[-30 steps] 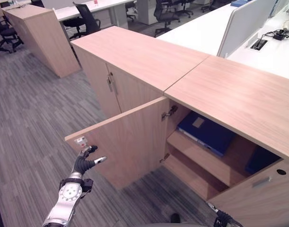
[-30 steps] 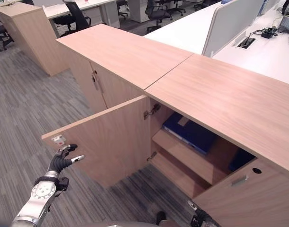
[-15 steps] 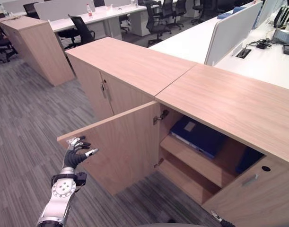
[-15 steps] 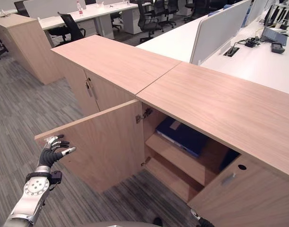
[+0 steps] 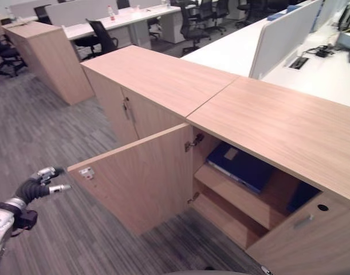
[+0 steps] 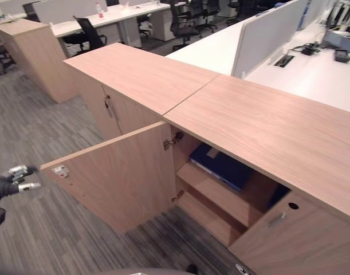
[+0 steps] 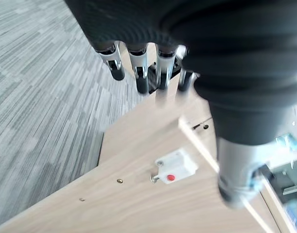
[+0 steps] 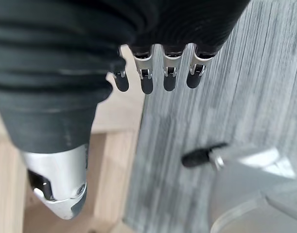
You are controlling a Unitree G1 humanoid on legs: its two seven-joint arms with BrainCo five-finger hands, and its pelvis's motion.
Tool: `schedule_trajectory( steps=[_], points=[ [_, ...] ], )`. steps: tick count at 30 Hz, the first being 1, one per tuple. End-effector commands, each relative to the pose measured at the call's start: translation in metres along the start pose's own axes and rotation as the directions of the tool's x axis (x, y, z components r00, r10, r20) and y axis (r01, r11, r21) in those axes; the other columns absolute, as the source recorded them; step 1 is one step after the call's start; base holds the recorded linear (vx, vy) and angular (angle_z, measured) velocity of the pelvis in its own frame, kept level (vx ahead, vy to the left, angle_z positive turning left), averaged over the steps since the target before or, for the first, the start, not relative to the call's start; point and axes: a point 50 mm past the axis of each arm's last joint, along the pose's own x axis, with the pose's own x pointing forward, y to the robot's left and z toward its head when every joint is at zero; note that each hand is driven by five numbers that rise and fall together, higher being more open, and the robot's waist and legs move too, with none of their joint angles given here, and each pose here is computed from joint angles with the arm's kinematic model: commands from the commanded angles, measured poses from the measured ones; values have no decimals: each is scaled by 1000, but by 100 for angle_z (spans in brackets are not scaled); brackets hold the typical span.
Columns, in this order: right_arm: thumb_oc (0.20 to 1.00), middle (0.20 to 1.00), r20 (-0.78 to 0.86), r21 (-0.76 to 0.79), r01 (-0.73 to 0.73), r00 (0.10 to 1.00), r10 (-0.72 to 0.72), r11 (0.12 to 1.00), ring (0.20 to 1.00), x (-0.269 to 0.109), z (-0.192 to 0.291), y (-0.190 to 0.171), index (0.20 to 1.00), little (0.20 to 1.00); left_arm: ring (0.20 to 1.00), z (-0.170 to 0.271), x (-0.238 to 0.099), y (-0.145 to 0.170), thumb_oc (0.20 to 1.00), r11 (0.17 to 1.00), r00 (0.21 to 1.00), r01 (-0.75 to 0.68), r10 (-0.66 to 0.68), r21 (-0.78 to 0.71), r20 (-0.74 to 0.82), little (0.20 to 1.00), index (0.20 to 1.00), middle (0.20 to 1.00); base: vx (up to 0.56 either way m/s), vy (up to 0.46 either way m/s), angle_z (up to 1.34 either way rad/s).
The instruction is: Put the empty folder in the office cabinet
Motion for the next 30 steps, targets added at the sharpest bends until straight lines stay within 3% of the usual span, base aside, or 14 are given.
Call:
schedule_trajectory(
  steps=[1, 8, 12, 14, 24, 30],
  points=[
    [1000, 1000, -52, -17, -56, 997, 55, 998, 1000, 1, -9, 14, 1000, 1000, 1000, 42, 0, 12, 1000, 989, 987, 117, -126, 86, 101, 1000, 1000, 1000, 0, 0, 0],
    [1000, 1000, -69, -24, -107, 992, 105, 994, 1000, 1, -13, 25, 1000, 1000, 1000, 65, 3, 3, 1000, 962, 955, 246, -261, 114, 139, 1000, 1000, 1000, 0, 0, 0],
    [1000, 1000, -74, -30, -114, 991, 112, 993, 1000, 1, -14, 27, 1000, 1000, 1000, 64, 4, 3, 1000, 956, 957, 251, -269, 149, 110, 1000, 1000, 1000, 0, 0, 0],
    [1000, 1000, -77, -31, -115, 991, 112, 993, 1000, 1, -14, 27, 1000, 1000, 1000, 61, 3, 5, 1000, 961, 963, 232, -248, 149, 102, 1000, 1000, 1000, 0, 0, 0],
    [1000, 1000, -54, -26, -87, 995, 86, 996, 1000, 1, -7, 21, 1000, 1000, 1000, 51, 25, 38, 1000, 934, 994, -113, 108, 338, 33, 1000, 1000, 1000, -10, -1, 4],
    [1000, 1000, -51, -33, -84, 995, 83, 996, 1000, 2, -4, 21, 1000, 1000, 1000, 55, 40, 34, 1000, 935, 988, -153, 146, 321, 47, 1000, 1000, 1000, -2, 1, 0]
  ],
)
